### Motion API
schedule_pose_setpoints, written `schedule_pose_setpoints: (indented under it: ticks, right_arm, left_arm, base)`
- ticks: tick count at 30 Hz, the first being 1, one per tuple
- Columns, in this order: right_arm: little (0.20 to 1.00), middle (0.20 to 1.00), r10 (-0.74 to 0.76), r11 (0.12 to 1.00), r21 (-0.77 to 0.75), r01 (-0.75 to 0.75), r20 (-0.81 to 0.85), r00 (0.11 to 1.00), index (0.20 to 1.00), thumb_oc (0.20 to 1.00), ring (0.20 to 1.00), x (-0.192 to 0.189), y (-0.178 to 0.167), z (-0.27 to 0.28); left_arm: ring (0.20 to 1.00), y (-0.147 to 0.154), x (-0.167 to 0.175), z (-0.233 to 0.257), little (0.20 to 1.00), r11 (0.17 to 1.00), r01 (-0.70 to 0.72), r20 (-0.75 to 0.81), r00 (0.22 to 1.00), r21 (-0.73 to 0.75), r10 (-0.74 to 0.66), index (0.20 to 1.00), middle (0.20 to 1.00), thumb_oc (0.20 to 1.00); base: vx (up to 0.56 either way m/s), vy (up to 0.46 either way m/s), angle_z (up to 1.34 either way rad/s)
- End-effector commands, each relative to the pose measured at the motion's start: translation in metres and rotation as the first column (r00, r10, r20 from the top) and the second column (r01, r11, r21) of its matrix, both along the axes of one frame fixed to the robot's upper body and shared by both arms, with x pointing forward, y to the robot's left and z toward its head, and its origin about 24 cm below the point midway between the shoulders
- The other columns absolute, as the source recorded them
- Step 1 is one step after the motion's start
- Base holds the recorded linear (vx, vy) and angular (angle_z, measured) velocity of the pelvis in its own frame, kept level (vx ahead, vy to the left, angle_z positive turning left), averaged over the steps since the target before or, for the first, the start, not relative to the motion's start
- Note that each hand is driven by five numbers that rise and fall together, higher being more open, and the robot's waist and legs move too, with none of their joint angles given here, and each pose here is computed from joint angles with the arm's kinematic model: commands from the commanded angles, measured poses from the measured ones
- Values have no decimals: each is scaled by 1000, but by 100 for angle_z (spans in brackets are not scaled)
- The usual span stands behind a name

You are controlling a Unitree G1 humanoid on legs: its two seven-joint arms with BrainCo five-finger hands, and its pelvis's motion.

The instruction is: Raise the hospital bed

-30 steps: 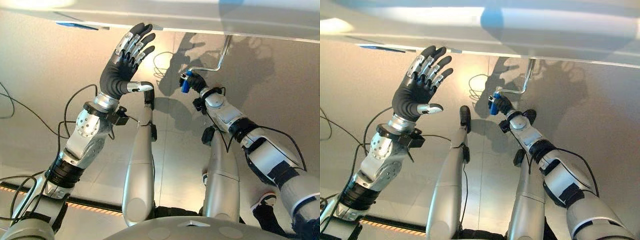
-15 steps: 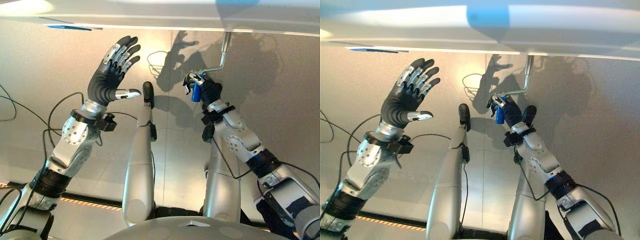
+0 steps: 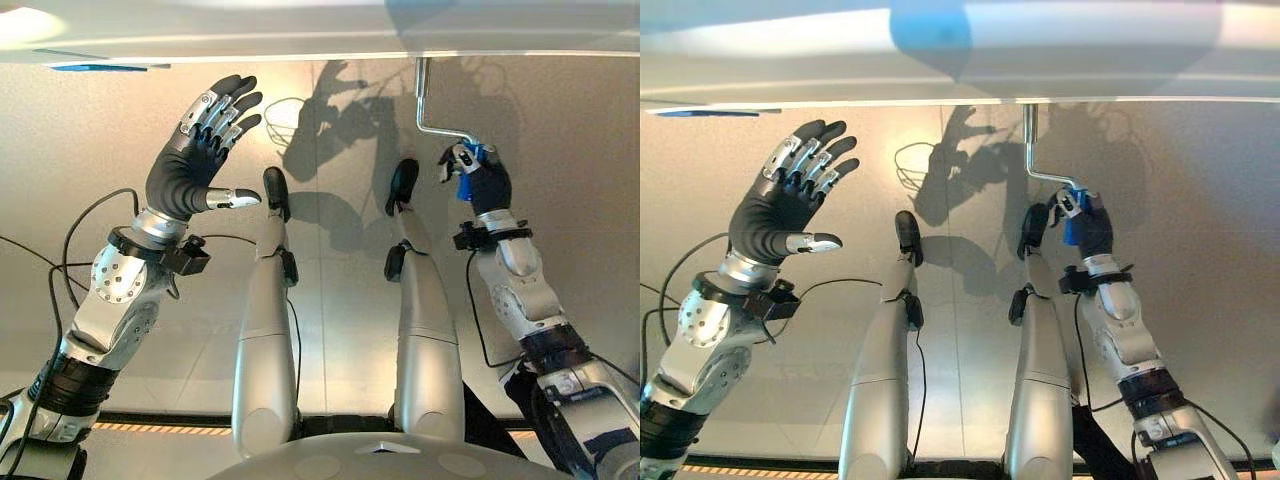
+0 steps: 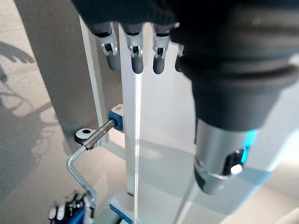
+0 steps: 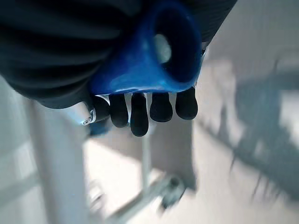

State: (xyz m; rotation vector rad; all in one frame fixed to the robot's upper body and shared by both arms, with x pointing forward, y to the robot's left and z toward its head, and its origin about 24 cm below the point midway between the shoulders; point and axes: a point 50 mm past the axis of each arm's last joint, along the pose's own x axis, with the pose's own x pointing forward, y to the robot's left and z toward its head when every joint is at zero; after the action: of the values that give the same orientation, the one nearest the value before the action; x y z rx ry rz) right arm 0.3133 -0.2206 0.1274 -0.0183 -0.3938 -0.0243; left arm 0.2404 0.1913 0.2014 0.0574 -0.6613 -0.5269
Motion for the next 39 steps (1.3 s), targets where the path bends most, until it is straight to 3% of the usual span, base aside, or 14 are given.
schedule_pose_setpoints:
  ticks: [1, 4, 5, 6, 7, 12, 15, 18, 22, 27, 29, 33, 35, 39]
  right_arm:
    - [200, 200, -552, 812, 363, 456, 227, 802, 200, 200, 200, -17, -111, 69]
    - [200, 200, -601, 776, 294, 558, 78, 796, 200, 200, 200, -8, -136, 52]
    - [200, 200, -606, 771, 209, 602, -49, 794, 200, 200, 200, 1, -148, 38]
    - [200, 200, -605, 772, 209, 601, -48, 794, 200, 200, 200, 1, -148, 39]
    - [200, 200, -629, 753, 75, 654, -213, 748, 200, 200, 200, 5, -164, 21]
    - [200, 200, -600, 792, -218, 571, -451, 660, 200, 200, 200, 18, -163, -2]
    - [200, 200, -586, 809, -387, 442, -482, 651, 200, 200, 200, 34, -141, -6]
    - [200, 200, -529, 817, -527, 233, -525, 666, 200, 200, 200, 52, -102, -22]
    - [200, 200, -392, 873, -473, 122, -530, 752, 200, 200, 200, 76, -43, -24]
    - [200, 200, -192, 858, -497, -132, -549, 814, 200, 200, 200, 89, 49, -37]
    - [200, 200, -54, 849, -459, -261, -567, 822, 200, 200, 200, 84, 99, -49]
    - [200, 200, 44, 813, -467, -347, -546, 837, 200, 200, 200, 80, 134, -47]
    - [200, 200, 248, 765, -422, -487, -504, 827, 200, 200, 200, 65, 190, -42]
    - [200, 200, 357, 740, -385, -551, -469, 808, 200, 200, 200, 56, 217, -33]
  left_arm:
    - [1000, -9, -15, 10, 1000, 997, 74, 79, 994, -17, -72, 1000, 1000, 1000]
    - [1000, -13, -14, 11, 1000, 996, 93, 77, 993, 1, -93, 1000, 1000, 1000]
    - [1000, -18, -13, 10, 1000, 993, 120, 62, 991, 20, -121, 1000, 1000, 1000]
    - [1000, -18, -13, 10, 1000, 993, 119, 63, 991, 19, -120, 1000, 1000, 1000]
    - [1000, -26, -11, 10, 1000, 986, 160, 52, 985, 55, -163, 1000, 1000, 1000]
    - [1000, -41, -7, 8, 1000, 966, 248, 17, 968, 73, -250, 1000, 1000, 1000]
    - [1000, -47, -4, 17, 1000, 960, 271, 51, 960, 68, -275, 1000, 1000, 1000]
    - [1000, -53, -2, 18, 1000, 957, 290, 57, 955, 34, -291, 1000, 1000, 1000]
    - [1000, -53, -2, 27, 1000, 967, 254, 124, 960, -1, -252, 1000, 1000, 1000]
    - [1000, -50, -6, 37, 1000, 975, 213, 179, 963, -61, -200, 1000, 1000, 1000]
    - [1000, -49, -6, 35, 1000, 973, 201, 171, 969, -117, -180, 1000, 1000, 1000]
    - [1000, -46, -6, 36, 1000, 973, 187, 178, 971, -137, -161, 1000, 1000, 1000]
    - [1000, -47, -7, 36, 1000, 969, 189, 183, 970, -161, -159, 1000, 1000, 1000]
    - [1000, -47, -7, 40, 1000, 964, 202, 206, 965, -176, -164, 1000, 1000, 1000]
  base:
    - [1, -20, 4]
    - [0, 0, 0]
    - [0, 0, 0]
    - [0, 0, 0]
    - [-5, -15, 5]
    - [18, -6, 1]
    - [1, 2, 3]
    - [-12, -1, 7]
    - [15, 17, 6]
    - [9, 15, 6]
    - [31, 27, 7]
    - [4, 28, 3]
    - [34, 55, 0]
    - [-28, 30, 0]
